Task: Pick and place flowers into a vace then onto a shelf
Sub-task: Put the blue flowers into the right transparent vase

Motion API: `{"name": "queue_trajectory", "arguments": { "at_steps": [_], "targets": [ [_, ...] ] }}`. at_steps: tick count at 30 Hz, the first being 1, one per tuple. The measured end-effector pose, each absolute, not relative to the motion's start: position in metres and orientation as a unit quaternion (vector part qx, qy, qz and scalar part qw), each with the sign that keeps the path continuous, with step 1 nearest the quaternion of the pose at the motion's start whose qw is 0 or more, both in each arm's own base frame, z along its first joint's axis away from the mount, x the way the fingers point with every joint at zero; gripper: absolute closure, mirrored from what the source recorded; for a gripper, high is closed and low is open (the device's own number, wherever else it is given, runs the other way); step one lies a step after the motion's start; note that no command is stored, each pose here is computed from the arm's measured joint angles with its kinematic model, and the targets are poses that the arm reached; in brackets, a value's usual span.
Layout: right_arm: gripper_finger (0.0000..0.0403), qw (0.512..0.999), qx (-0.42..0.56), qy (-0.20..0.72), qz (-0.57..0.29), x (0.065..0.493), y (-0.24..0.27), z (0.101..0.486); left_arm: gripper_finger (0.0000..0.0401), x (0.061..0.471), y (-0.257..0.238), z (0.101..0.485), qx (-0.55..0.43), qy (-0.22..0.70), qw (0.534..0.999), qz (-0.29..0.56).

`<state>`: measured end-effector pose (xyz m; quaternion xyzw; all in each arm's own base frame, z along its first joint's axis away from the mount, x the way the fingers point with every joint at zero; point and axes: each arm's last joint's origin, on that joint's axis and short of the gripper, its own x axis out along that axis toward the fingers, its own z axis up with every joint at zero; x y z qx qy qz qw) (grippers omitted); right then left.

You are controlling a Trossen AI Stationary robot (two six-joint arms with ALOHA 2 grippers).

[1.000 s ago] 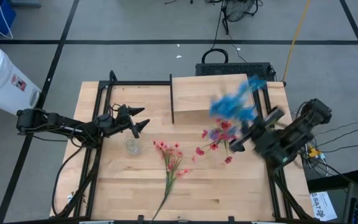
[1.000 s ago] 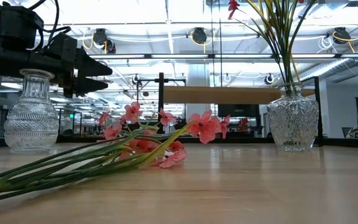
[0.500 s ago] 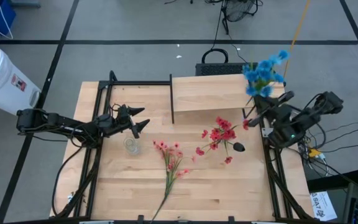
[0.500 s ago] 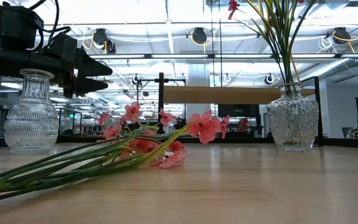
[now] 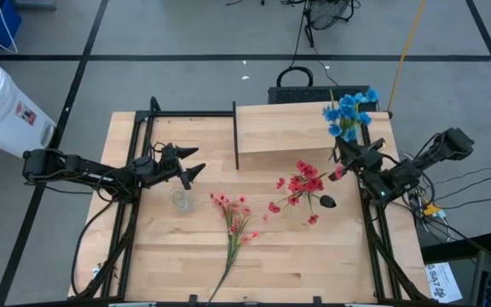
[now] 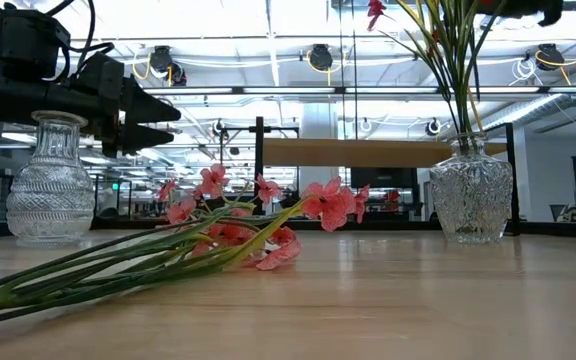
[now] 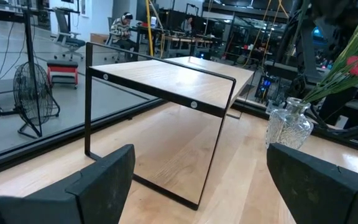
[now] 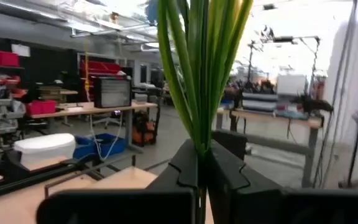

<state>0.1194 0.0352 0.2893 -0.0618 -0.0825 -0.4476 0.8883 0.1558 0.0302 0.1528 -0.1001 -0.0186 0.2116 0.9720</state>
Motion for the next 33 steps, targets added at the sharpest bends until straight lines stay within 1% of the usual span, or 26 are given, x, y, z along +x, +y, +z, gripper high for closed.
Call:
{"name": "queue_trajectory", "arguments": {
  "at_steps": [11, 25, 33],
  "targets": [
    [0.0401, 0.913, -0.004, -0.103, -0.395, 0.122, 0.045, 0.261, 0.0036, 0.156, 0.03, 0.153, -0.1, -0.018, 0.972, 0.212],
    [0.0401, 0.922, 0.029, -0.093, -0.375, 0.127, 0.048, 0.237, 0.0036, 0.156, 0.03, 0.153, -0.1, -0.018, 0.972, 0.212],
    [0.0401, 0.925, 0.036, -0.084, -0.37, 0.13, 0.05, 0.229, 0.0036, 0.156, 0.03, 0.153, -0.1, -0.019, 0.972, 0.212]
  ]
}}
